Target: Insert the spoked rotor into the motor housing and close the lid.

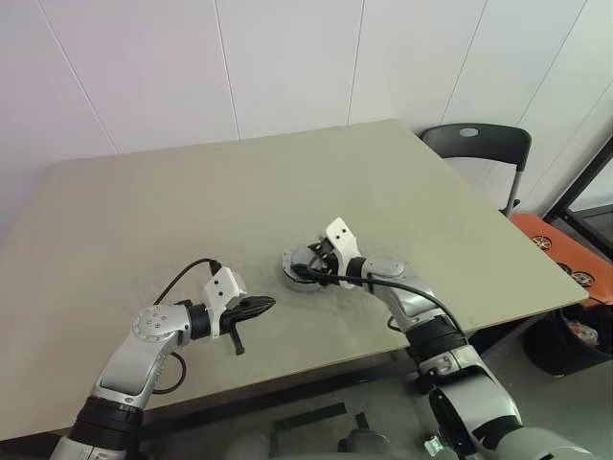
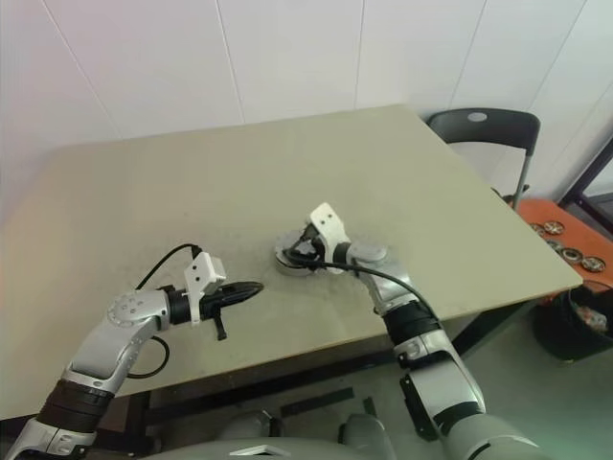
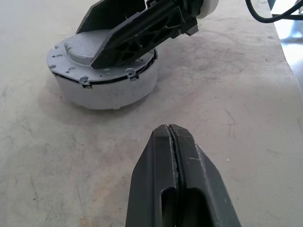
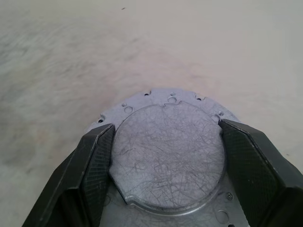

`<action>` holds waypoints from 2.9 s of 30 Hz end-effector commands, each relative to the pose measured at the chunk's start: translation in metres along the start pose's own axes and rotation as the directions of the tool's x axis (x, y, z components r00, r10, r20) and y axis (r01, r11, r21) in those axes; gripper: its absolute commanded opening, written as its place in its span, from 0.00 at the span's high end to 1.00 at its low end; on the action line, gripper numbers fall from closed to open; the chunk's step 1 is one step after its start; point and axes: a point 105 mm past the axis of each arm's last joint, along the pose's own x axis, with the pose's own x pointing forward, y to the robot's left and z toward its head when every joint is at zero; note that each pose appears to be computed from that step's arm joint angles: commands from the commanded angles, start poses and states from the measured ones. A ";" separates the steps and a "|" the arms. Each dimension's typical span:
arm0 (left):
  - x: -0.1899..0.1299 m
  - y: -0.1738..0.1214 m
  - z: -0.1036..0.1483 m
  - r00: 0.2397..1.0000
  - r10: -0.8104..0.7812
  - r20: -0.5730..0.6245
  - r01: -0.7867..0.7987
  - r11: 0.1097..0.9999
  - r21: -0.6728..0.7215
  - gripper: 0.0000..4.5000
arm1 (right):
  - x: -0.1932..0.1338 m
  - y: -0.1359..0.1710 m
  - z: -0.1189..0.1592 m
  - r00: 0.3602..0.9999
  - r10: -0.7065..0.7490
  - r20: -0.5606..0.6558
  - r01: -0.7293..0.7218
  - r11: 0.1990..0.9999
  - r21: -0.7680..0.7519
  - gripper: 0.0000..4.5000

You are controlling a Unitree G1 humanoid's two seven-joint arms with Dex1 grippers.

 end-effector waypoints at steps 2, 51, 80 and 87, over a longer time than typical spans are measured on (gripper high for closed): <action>-0.001 0.002 0.007 1.000 0.008 0.020 -0.008 0.999 0.031 1.00 | -0.006 0.000 -0.047 0.987 -0.024 -0.159 0.030 0.999 0.034 0.31; -0.010 0.018 0.013 0.994 0.083 0.064 -0.085 0.996 0.026 1.00 | 0.010 0.032 -0.013 0.992 0.112 0.058 -0.119 0.984 0.132 0.31; -0.010 0.017 0.009 0.995 0.082 0.048 -0.084 0.996 0.031 1.00 | 0.013 0.017 0.003 0.998 0.017 0.066 -0.009 0.992 -0.130 0.31; -0.009 0.017 0.009 0.996 0.081 0.047 -0.082 0.996 0.030 1.00 | 0.011 0.022 0.007 0.994 0.097 0.045 -0.094 0.994 -0.057 0.31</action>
